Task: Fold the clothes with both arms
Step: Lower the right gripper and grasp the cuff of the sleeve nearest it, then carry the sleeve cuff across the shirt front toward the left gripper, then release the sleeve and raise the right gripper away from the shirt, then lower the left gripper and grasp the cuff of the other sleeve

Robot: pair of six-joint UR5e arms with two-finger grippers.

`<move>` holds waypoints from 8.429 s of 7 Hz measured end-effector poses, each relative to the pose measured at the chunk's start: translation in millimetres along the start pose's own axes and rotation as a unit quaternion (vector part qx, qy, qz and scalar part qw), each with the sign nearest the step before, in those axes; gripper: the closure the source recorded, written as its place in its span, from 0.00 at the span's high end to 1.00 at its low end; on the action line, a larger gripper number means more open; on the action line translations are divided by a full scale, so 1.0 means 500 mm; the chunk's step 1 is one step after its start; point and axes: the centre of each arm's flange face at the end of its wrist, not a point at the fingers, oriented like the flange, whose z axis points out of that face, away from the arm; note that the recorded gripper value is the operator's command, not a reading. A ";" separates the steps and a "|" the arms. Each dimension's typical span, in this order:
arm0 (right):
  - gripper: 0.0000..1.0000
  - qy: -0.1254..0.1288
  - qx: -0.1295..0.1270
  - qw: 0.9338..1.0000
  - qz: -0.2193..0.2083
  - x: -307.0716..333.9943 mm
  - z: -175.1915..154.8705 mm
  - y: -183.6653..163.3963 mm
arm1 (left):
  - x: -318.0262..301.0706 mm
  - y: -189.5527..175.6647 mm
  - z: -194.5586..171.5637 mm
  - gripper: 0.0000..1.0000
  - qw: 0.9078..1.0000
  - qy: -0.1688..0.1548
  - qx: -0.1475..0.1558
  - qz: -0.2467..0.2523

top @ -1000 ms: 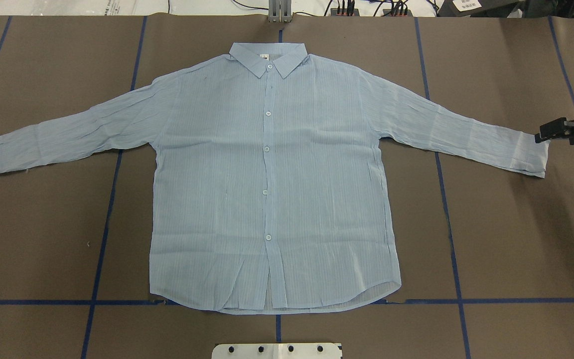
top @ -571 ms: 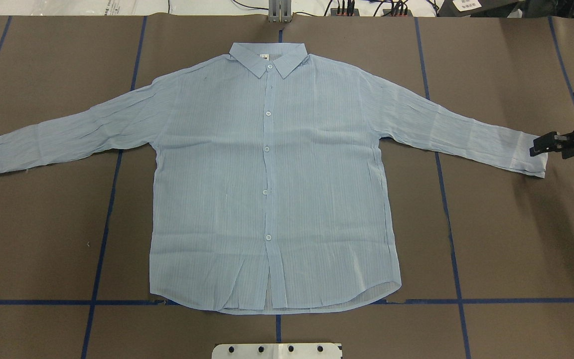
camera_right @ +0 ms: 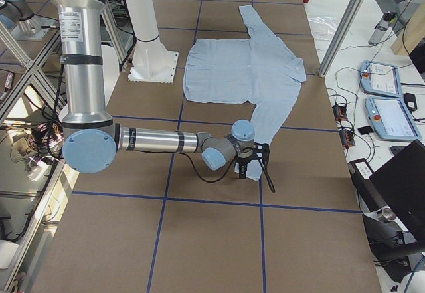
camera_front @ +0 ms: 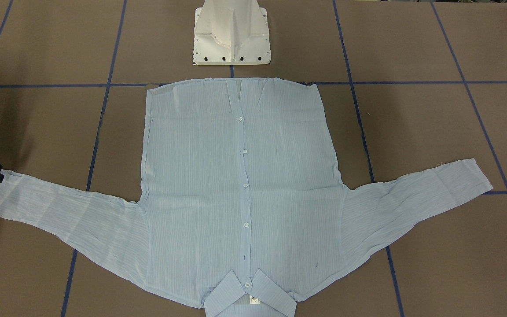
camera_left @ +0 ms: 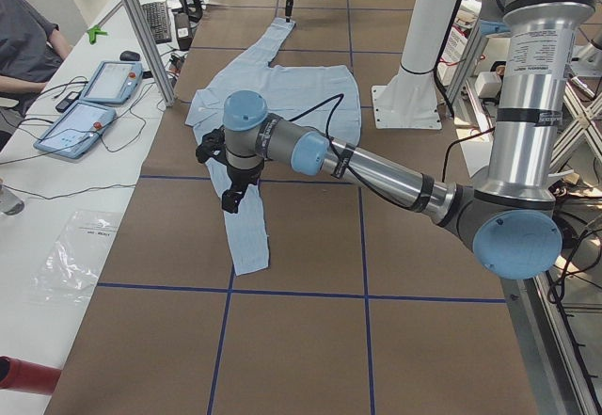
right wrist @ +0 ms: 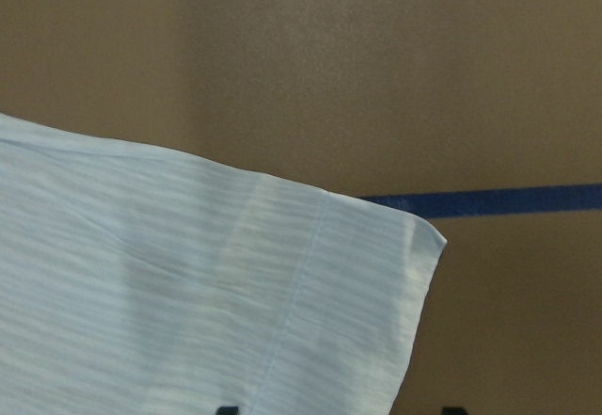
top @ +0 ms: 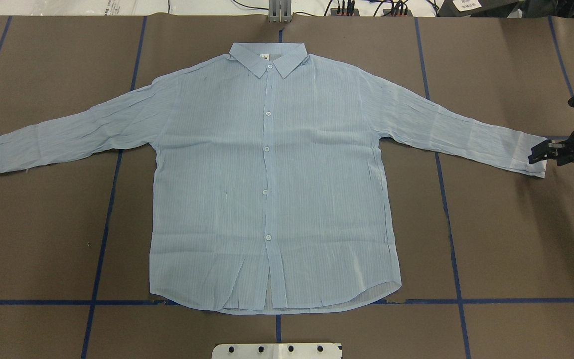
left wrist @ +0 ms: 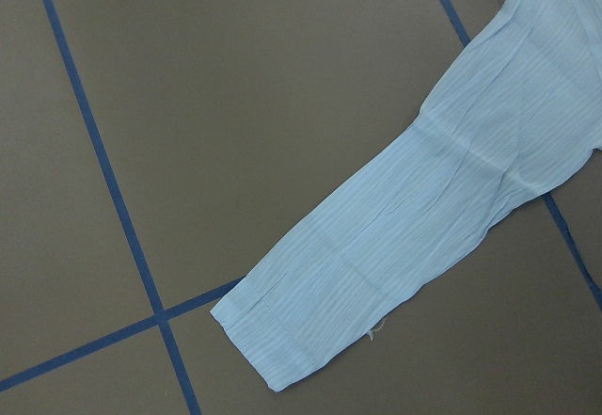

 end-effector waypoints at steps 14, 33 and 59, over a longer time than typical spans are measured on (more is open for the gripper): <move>0.00 -0.116 0.077 0.984 -0.111 -0.565 -0.216 -0.164 | -0.002 0.007 0.002 1.00 1.000 0.001 -0.001 -0.002; 1.00 -0.026 0.065 0.995 -0.072 -1.353 -0.133 -0.062 | 0.004 -0.001 0.044 1.00 1.000 0.007 0.010 0.021; 1.00 -0.005 -0.014 0.996 -0.088 -0.193 -0.312 -0.366 | -0.004 0.152 0.497 0.00 0.987 0.030 0.073 -0.136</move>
